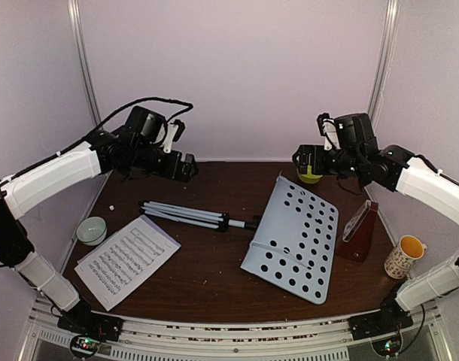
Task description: Set up the instrument practice props
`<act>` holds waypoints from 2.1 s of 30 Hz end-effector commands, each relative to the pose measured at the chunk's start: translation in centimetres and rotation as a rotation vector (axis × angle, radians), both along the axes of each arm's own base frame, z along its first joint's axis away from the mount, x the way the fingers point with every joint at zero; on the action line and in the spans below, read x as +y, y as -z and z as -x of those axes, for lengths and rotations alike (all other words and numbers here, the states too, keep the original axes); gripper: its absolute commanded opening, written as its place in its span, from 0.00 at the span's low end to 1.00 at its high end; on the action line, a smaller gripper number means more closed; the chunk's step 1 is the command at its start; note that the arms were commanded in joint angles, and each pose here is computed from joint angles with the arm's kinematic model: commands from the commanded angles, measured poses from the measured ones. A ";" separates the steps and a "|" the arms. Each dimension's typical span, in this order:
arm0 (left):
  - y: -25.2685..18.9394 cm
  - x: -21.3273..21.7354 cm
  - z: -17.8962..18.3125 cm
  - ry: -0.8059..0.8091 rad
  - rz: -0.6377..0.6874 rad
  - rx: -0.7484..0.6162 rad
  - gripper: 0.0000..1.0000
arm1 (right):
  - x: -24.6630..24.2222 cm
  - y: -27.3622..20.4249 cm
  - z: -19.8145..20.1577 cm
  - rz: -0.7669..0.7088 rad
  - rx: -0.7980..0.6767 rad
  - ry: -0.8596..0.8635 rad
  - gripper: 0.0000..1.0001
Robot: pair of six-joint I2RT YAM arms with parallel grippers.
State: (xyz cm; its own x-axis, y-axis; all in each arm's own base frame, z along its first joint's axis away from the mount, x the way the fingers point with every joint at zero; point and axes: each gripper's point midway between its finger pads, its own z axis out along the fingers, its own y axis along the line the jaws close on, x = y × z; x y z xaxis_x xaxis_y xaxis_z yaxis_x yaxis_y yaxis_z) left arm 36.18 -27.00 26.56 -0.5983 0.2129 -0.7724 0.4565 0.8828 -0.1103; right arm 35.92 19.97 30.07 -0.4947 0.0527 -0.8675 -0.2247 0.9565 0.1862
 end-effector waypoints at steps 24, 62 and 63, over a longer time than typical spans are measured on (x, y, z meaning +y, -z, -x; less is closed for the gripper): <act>5.4 -18.6 1.5 0.107 -0.099 0.070 0.85 | -9.8 -1.1 2.9 -0.079 -0.164 0.315 1.00; 13.7 -21.0 1.5 -0.071 -0.197 0.161 0.48 | -11.4 3.0 2.8 -0.109 -0.107 0.382 1.00; 13.7 -21.1 1.4 -0.071 -0.189 0.160 0.49 | -11.3 3.1 2.8 -0.109 -0.104 0.380 1.00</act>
State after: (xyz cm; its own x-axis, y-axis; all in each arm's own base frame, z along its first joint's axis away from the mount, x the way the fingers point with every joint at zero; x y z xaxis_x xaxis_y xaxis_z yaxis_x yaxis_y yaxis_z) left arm 34.64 -47.61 13.54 -0.7167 0.3258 -0.6166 0.4092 0.9124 0.0065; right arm 32.86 8.77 27.41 -0.3305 0.2935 -0.8970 0.1021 0.9560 0.2751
